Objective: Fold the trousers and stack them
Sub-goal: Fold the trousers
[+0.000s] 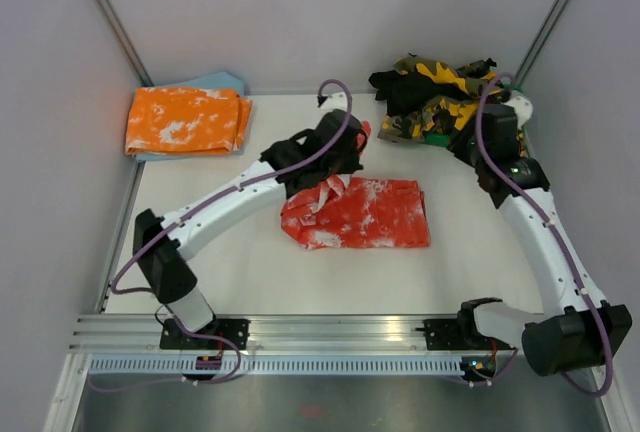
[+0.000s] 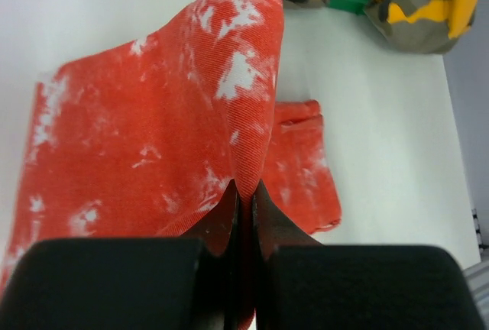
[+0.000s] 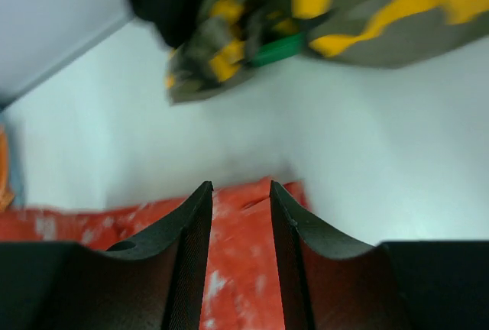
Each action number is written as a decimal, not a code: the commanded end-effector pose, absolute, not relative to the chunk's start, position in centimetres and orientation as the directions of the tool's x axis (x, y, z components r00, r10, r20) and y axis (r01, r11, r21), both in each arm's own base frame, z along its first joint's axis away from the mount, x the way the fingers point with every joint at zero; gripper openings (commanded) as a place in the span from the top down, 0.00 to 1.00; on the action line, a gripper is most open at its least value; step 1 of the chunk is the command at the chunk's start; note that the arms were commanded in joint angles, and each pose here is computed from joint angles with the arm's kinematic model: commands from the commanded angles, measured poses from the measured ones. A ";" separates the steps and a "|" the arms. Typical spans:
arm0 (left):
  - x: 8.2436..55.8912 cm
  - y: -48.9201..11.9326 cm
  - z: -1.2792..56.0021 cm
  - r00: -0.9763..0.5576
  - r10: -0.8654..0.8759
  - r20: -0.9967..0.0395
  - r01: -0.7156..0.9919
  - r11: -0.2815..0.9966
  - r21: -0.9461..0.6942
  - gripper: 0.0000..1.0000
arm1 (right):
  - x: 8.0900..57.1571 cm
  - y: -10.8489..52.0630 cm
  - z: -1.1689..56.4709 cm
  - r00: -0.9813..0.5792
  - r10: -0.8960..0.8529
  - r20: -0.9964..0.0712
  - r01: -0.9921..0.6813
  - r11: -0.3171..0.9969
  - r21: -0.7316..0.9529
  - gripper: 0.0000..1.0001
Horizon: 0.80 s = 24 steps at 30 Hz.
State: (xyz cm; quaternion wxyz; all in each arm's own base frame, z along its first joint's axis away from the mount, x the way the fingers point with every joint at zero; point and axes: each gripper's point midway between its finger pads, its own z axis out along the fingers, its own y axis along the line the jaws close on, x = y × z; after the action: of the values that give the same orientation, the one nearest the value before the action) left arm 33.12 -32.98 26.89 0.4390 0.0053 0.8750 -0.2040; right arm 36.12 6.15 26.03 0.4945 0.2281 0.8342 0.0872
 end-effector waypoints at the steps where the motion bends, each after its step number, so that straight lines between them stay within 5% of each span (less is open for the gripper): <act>1: 32.4 -37.5 27.6 -0.600 -0.278 -0.750 0.140 0.887 -0.440 0.98 | 33.8 0.3 23.2 -0.460 0.497 -0.736 0.439 0.848 0.298 0.57; 10: 30.3 -45.5 17.5 -0.679 -0.304 -0.668 0.056 0.886 -0.461 0.98 | 33.8 -2.1 24.7 -0.391 0.538 -0.747 0.453 0.819 0.353 0.55; 24: 32.3 -49.4 13.4 -0.626 -0.453 -0.635 -0.087 0.850 -0.520 0.98 | 33.3 -1.2 23.1 -0.442 0.529 -0.724 0.417 0.836 0.356 0.55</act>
State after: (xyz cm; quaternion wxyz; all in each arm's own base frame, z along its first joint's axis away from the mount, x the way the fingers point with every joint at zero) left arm 30.04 -46.86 9.37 0.3683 -0.0939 0.9104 -0.1636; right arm 33.49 -1.36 22.40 0.4355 0.2916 0.8497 0.0566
